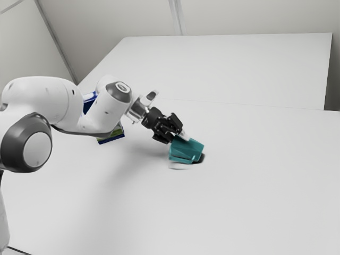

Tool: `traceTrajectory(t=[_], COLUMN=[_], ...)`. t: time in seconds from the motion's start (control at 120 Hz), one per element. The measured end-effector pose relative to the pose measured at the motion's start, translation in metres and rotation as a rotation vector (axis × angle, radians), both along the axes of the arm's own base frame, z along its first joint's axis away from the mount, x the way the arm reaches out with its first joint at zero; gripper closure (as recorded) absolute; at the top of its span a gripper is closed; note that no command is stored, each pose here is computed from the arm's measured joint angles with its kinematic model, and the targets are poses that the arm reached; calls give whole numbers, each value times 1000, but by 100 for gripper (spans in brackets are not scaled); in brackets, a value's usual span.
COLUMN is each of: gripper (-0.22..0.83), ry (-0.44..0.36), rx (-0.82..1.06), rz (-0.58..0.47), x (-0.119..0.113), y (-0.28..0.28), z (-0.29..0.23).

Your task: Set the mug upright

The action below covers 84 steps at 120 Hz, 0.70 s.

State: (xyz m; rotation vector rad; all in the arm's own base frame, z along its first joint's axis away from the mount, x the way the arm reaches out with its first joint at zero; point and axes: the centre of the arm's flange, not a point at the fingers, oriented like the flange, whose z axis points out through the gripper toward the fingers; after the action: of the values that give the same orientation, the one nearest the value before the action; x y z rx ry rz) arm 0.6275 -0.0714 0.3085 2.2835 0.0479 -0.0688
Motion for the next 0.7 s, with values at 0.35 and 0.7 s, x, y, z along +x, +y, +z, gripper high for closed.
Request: traceTrajectory(t=[0.35, 0.7], gripper=[75, 78], ry=[3, -77], rx=[16, 89], rz=[7, -60], x=[2, -5], y=[-7, -23], z=[2, 54])
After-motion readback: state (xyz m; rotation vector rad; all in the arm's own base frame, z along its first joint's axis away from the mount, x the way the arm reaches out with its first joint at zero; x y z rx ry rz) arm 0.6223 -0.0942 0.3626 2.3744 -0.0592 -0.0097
